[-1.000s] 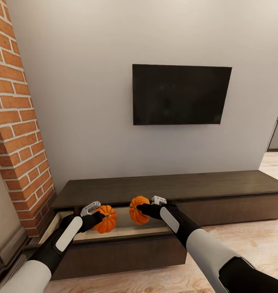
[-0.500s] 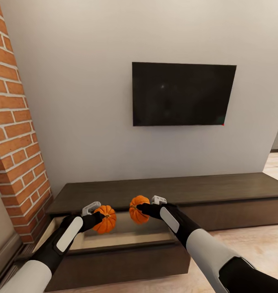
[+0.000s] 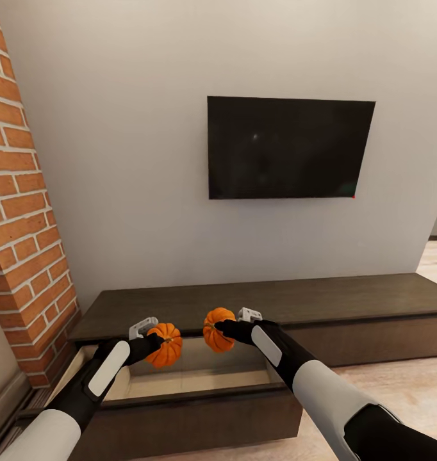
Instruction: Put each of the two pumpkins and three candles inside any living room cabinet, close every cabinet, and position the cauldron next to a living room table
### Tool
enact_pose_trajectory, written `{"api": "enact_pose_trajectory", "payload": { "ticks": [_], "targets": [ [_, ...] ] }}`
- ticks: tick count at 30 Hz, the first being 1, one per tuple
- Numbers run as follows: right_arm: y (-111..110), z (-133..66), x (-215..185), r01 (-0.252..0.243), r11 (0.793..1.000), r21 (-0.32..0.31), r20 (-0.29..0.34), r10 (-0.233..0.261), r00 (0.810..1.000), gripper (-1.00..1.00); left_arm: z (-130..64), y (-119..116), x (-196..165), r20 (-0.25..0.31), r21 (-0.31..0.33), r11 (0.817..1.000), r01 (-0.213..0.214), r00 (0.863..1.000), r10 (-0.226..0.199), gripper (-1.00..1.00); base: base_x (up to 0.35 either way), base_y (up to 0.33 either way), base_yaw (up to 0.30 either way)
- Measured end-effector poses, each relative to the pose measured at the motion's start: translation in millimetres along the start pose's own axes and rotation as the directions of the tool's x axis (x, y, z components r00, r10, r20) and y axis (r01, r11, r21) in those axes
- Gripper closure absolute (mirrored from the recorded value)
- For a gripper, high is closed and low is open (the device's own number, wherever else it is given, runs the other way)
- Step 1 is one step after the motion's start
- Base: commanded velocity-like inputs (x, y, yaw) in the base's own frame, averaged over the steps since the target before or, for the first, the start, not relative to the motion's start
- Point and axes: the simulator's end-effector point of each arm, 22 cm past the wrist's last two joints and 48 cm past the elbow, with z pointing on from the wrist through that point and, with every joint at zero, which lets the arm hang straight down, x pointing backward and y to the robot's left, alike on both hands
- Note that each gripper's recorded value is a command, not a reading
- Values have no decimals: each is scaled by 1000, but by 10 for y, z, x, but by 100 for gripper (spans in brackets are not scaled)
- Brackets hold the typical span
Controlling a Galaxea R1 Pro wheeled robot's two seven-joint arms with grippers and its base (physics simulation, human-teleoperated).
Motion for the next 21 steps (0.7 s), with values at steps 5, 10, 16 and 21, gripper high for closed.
{"api": "enact_pose_trajectory", "payload": {
  "ticks": [5, 10, 16, 21],
  "targets": [
    [-43, 47, 83, 1, 1000, 0, 0, -1, 1000, 100, 58, 49, 79, 0, 0, 1000, 0, 1000, 0, 100, 0, 0, 0],
    [-87, 93, 170, 1, 1000, 0, 1, -1, 1000, 100, 114, 98, 156, 0, 0, 1000, 0, 1000, 0, 100, 0, 0, 0],
    [-135, 150, 277, 1, 1000, -2, 1, -1, 1000, 100, 183, 157, 252, 1, 0, 1000, 0, 1000, 0, 100, 0, 0, 0],
    [-177, 197, 368, 1, 1000, -2, 1, -1, 1000, 100, 240, 202, 336, 1, 1, 1000, 0, 1000, 0, 100, 0, 0, 0]
  ]
}}
